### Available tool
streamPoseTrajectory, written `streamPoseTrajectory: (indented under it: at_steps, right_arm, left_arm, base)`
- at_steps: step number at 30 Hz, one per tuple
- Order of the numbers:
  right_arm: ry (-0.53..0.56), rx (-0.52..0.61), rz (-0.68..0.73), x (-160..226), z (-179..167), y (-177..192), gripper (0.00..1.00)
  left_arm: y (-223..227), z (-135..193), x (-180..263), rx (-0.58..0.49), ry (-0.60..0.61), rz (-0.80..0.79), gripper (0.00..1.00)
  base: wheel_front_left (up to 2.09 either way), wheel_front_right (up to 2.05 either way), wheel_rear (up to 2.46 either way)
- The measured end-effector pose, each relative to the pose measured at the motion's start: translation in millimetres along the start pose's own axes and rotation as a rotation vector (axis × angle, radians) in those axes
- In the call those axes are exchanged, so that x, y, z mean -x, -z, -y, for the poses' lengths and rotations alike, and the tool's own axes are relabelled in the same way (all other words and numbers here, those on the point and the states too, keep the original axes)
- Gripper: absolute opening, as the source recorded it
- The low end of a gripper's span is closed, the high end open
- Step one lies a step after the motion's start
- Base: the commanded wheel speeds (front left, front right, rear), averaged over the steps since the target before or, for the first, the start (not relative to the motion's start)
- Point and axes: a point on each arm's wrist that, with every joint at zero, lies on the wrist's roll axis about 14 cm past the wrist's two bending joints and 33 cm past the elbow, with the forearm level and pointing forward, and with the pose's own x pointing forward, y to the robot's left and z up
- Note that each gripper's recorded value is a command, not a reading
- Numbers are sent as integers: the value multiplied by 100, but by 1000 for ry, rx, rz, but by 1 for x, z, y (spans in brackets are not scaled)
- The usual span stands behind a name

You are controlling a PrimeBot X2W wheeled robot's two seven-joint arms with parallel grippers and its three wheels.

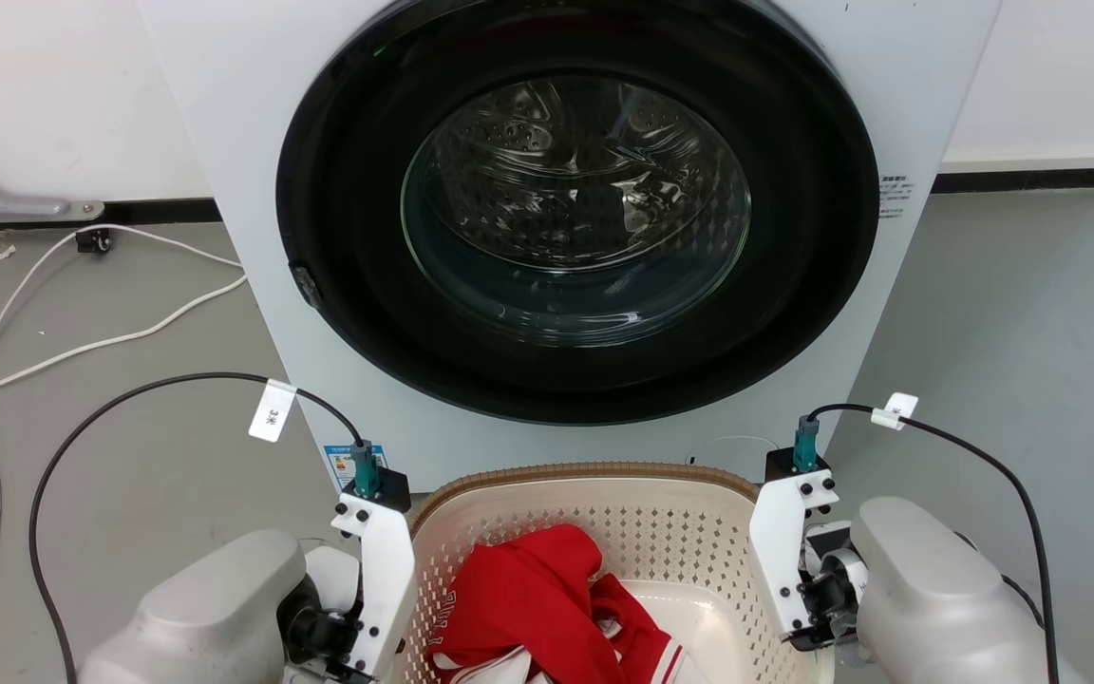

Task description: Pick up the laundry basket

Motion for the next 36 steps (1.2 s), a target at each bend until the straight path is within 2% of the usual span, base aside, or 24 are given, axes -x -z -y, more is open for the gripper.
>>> streamPoseTrajectory:
  at_steps: [36]
  right_arm:
    - [-3,1,-15,-4,-1,3,0]
  left_arm:
    - [7,-1,-2,11,2,-36,0]
  base:
    - [0,0,0]
